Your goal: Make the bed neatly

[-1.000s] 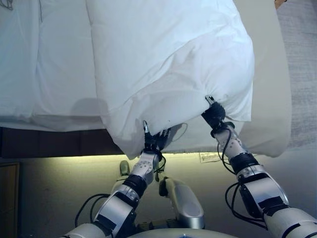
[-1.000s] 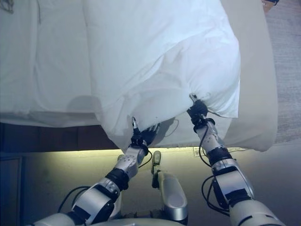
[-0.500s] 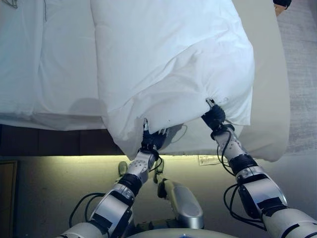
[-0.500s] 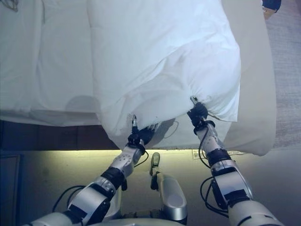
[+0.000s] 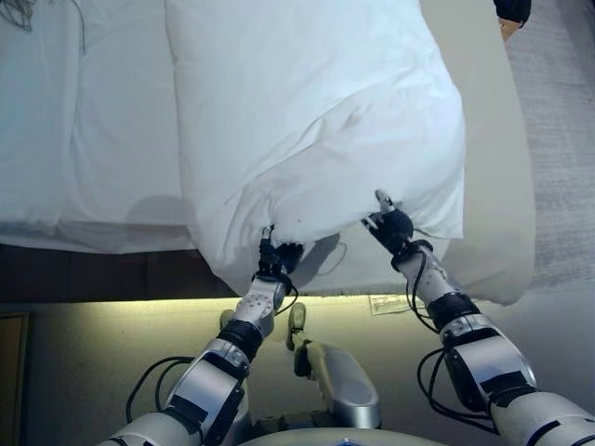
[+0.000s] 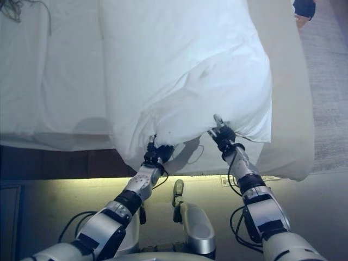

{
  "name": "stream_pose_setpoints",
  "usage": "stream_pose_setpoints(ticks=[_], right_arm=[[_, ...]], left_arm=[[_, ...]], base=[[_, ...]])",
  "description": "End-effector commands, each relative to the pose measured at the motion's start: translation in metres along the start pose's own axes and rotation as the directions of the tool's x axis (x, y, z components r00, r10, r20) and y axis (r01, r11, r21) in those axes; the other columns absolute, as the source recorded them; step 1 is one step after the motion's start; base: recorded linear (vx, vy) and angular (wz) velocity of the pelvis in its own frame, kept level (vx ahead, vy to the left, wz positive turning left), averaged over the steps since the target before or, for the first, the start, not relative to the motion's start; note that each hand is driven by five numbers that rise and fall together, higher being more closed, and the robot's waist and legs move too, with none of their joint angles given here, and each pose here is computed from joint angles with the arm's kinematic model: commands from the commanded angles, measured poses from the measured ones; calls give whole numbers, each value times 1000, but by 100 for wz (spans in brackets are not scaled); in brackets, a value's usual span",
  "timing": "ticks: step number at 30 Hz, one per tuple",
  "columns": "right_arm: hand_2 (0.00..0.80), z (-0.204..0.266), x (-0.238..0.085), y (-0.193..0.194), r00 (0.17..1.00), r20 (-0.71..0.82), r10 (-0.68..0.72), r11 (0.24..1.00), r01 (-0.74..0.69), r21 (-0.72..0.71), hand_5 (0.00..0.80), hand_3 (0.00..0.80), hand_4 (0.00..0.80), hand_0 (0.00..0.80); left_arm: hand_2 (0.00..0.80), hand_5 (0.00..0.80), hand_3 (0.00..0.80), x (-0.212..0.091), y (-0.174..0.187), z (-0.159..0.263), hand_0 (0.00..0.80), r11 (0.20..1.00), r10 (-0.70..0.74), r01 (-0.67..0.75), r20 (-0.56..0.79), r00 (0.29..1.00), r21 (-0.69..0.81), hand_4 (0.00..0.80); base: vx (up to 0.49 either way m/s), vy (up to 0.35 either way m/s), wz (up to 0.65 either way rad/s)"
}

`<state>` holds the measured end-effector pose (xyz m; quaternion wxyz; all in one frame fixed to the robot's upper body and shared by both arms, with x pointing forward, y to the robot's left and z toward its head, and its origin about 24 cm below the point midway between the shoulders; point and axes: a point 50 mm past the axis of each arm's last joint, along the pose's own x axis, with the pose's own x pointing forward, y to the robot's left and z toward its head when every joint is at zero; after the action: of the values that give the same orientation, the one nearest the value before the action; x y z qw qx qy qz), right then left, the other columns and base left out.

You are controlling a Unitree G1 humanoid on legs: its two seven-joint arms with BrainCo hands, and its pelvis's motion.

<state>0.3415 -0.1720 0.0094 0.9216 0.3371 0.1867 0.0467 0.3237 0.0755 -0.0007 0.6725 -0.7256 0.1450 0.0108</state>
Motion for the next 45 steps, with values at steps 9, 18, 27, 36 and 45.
stream_pose_setpoints(ticks=[9, 18, 27, 36, 45], right_arm=[[0, -124, -68, -76, 891, -432, -140, 989, 144, -22, 0, 0, 0, 0], [0, -159, -115, -110, 818, -513, -260, 957, 291, -22, 0, 0, 0, 0], [0, -150, -124, -128, 802, -474, -363, 914, 405, -15, 0, 0, 0, 0], [0, -146, -132, -138, 793, -454, -406, 885, 466, 22, 0, 0, 0, 0], [0, -142, -138, -146, 796, -424, -432, 859, 506, 74, 0, 0, 0, 0]], left_arm=[[800, 800, 800, -8, 2, 21, 800, 988, -138, 144, 99, 985, -61, 800], [800, 800, 800, -35, 29, 75, 800, 995, -103, 104, 259, 960, 10, 800], [800, 800, 800, -67, 43, 136, 800, 994, -71, 30, 406, 911, 107, 800], [800, 800, 800, -128, 78, 196, 800, 965, 81, -201, 540, 838, 167, 800], [800, 800, 800, -195, 97, 245, 800, 908, 229, -403, 669, 707, 116, 800]], base=[[35, 156, 0], [119, 118, 3], [67, 51, 15], [45, 17, 10], [0, -10, 9]])
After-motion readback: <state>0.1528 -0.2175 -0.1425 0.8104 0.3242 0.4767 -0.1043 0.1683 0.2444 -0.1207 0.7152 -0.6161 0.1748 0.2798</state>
